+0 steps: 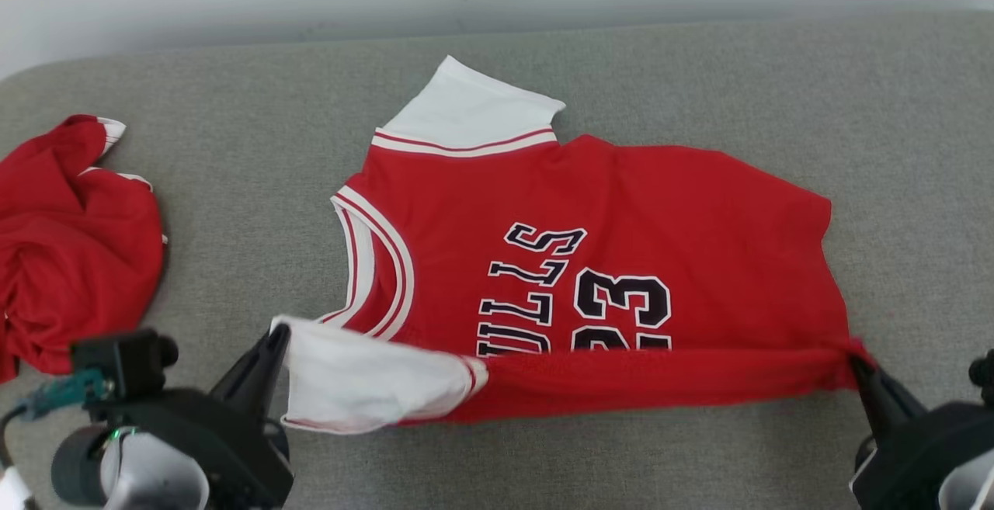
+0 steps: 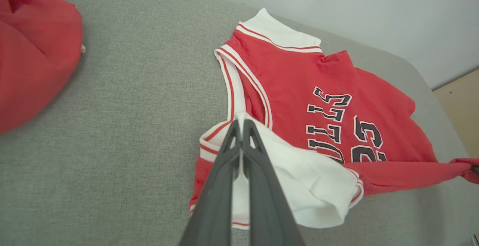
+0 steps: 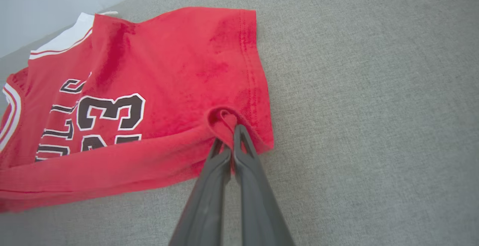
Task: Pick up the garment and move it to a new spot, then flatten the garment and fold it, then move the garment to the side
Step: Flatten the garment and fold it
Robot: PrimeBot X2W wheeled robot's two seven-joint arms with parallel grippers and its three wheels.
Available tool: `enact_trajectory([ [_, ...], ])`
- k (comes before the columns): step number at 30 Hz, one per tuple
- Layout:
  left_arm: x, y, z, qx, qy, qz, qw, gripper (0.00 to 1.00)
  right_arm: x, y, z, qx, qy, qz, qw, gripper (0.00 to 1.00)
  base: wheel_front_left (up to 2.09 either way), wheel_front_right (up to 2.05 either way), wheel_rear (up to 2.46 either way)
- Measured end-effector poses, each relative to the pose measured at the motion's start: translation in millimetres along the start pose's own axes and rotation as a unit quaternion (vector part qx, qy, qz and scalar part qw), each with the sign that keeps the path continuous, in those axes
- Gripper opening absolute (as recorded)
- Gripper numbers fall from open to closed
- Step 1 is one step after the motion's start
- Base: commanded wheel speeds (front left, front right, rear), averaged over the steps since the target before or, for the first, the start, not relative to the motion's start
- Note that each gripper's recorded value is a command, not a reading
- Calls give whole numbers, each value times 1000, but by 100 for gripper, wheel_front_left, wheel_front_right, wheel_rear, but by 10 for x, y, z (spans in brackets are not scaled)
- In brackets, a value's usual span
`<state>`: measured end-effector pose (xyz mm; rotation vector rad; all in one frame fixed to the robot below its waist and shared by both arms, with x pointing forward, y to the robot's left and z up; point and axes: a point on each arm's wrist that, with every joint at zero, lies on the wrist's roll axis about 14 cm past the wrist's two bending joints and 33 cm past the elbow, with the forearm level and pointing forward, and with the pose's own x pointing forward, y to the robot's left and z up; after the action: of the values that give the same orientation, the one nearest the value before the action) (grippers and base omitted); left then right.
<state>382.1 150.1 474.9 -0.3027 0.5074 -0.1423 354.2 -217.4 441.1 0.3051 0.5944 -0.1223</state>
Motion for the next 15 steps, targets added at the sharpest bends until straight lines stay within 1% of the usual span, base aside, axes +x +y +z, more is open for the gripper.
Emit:
enact_trajectory([
  [4, 208, -46, 73, -2, 1, -4, 1000, 0, 126, 120, 164, 7, -14, 18, 1000, 0, 0, 0, 0],
  [8, 463, -6, 145, 7, 4, 8, 1000, 0, 322, 216, 249, 5, -11, 30, 999, 0, 0, 0, 0],
  [13, 693, 2, 234, 9, 3, 15, 1000, 0, 481, 199, 169, 5, 11, 25, 1000, 0, 0, 0, 0],
  [15, 739, 83, 219, 15, 7, 28, 999, 0, 544, 231, 136, 4, 19, 28, 999, 0, 0, 0, 0],
])
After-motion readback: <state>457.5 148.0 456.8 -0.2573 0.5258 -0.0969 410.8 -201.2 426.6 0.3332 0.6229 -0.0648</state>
